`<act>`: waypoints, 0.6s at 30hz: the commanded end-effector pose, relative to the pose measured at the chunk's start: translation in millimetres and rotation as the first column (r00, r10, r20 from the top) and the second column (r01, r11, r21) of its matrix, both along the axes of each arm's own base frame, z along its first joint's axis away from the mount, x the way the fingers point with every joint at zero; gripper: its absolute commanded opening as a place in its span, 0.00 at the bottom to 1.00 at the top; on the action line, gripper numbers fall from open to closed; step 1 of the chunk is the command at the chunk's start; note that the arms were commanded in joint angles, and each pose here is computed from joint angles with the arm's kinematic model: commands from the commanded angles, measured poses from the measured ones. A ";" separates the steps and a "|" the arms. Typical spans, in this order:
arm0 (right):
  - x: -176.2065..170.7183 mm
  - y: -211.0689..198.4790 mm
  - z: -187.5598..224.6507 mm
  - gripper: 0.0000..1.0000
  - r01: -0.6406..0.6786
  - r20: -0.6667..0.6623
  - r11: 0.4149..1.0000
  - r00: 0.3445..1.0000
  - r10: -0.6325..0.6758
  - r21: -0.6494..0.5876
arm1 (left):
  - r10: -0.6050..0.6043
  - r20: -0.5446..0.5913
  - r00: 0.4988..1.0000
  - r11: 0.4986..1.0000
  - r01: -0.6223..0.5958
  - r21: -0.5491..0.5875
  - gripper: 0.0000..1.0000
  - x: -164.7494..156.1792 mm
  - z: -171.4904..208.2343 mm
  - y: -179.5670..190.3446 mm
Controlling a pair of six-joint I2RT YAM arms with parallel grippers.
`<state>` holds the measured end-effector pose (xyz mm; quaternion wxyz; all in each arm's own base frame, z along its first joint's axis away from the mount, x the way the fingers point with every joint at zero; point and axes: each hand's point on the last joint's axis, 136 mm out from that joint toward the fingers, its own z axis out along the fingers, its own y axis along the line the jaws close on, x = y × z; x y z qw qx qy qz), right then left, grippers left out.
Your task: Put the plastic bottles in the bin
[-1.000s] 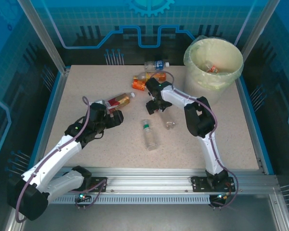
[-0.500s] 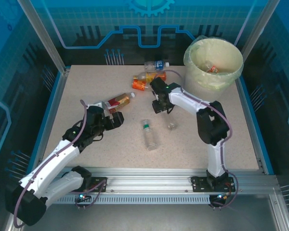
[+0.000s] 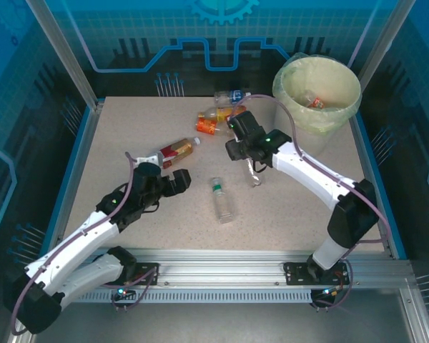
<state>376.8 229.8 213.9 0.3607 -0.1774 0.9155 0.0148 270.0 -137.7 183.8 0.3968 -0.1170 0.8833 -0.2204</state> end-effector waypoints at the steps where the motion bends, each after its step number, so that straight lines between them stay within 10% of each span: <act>1: -0.6 -4.6 45.0 0.39 0.030 0.138 0.998 0.990 -0.038 0.062 | 0.006 0.061 0.998 1.000 -0.005 -0.023 0.99 2.2 7.7 -8.5; 18: 14.4 -85.4 172.8 0.34 0.113 0.373 0.910 0.886 -0.274 0.399 | -0.016 -0.017 1.000 0.993 0.014 -0.114 0.99 -10.5 -8.6 -39.1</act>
